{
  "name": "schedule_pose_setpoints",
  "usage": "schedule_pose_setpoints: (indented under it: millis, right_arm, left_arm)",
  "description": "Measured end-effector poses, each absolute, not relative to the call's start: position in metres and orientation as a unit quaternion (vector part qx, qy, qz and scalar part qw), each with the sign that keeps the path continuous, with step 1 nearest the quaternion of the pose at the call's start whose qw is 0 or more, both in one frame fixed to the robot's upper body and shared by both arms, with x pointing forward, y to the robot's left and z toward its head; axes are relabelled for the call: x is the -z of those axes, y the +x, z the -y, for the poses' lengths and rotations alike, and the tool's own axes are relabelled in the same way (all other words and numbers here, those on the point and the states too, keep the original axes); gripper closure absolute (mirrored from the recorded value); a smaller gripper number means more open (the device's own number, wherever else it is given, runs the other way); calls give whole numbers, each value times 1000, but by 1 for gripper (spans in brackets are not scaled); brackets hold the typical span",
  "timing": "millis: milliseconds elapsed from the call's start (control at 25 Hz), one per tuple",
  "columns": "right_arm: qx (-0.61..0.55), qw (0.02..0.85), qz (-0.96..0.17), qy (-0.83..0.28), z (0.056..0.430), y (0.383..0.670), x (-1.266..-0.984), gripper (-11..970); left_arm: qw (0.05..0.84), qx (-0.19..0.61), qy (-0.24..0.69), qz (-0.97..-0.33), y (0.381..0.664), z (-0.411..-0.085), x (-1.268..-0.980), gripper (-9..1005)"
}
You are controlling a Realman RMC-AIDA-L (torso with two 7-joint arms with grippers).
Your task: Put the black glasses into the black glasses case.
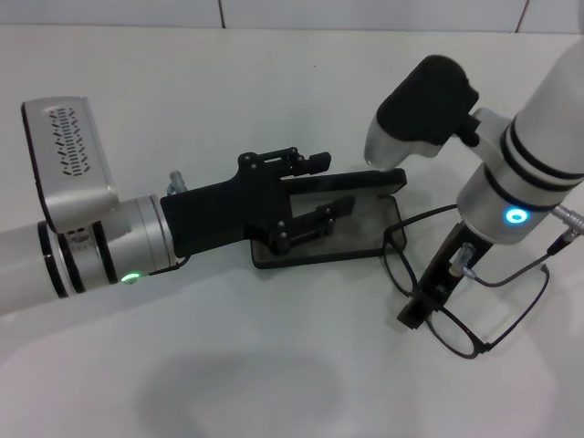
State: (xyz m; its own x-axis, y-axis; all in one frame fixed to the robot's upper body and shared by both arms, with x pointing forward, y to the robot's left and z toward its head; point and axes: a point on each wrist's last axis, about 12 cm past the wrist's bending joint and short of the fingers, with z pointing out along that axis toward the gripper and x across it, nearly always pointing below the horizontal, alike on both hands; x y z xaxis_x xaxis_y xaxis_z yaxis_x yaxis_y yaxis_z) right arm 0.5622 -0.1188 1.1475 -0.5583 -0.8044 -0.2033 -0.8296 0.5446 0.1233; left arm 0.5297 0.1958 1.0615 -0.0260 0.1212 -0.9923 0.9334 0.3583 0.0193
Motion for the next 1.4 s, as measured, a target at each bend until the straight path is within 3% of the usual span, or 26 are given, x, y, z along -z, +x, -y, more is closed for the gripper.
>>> schedule_pose_setpoints:
  millis: [320,520,1080,1280,1400]
  right_arm:
    - [-98,56,-876,-468,118,558,-1143,286]
    - [-96,62,-875,-471,115,557,-1141,430]
    - [-95,73,-872,-474,112,558,-1143,615]
    - [-95,63,-870,-479,112,555,-1148,626]
    - [-97,59,-871,-479,114,555,-1154,707]
  left_arm:
    - [550,370,430,-613,530,-196,-1061,425]
    - [550,369,432,-613,529,-196,-1061,426]
    - [549,357,433,-619,531,-198,-1059,427]
    - [550,356,434,-618,531,-198,-1059,428]
    - [550,357,434,-618,531,-198,-1060,428]
